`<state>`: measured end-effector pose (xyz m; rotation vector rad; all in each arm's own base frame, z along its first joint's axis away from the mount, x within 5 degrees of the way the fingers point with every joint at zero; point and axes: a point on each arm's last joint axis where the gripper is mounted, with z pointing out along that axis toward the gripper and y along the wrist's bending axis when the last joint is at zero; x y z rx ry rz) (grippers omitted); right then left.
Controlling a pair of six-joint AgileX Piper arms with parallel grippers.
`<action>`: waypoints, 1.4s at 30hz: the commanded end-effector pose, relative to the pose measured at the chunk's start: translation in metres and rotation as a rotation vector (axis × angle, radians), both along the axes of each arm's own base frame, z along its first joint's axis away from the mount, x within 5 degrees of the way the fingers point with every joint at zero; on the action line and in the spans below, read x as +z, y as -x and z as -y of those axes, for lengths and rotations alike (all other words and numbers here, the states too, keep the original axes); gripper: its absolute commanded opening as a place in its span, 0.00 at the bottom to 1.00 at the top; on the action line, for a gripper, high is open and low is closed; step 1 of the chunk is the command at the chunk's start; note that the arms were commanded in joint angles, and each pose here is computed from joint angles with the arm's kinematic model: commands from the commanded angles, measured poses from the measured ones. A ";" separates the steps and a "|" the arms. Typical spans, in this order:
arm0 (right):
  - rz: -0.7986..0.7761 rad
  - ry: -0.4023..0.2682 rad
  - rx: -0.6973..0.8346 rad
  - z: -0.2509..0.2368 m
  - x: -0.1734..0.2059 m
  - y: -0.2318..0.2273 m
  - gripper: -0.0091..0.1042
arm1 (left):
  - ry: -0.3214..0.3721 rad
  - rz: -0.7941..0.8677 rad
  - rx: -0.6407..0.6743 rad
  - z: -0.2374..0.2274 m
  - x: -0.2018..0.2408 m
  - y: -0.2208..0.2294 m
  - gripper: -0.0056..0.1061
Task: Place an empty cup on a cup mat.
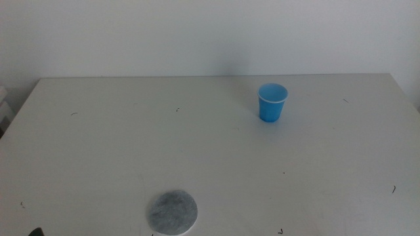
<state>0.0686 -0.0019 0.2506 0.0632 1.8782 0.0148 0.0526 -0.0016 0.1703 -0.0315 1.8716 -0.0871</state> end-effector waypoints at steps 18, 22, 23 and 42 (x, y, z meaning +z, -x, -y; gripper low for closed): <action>-0.187 -0.035 -0.018 0.001 0.126 -0.086 0.91 | 0.016 0.084 0.000 0.000 0.008 -0.001 0.99; -0.266 -0.046 -0.009 -0.002 0.140 -0.118 0.91 | 0.016 0.084 0.000 0.000 0.008 -0.001 0.99; -0.289 -0.043 0.005 -0.004 0.142 -0.127 0.91 | 0.016 0.084 0.000 0.000 0.008 -0.001 0.99; -0.418 0.017 0.190 -0.087 0.162 -0.291 0.91 | 0.016 0.084 0.000 0.000 0.008 -0.001 0.99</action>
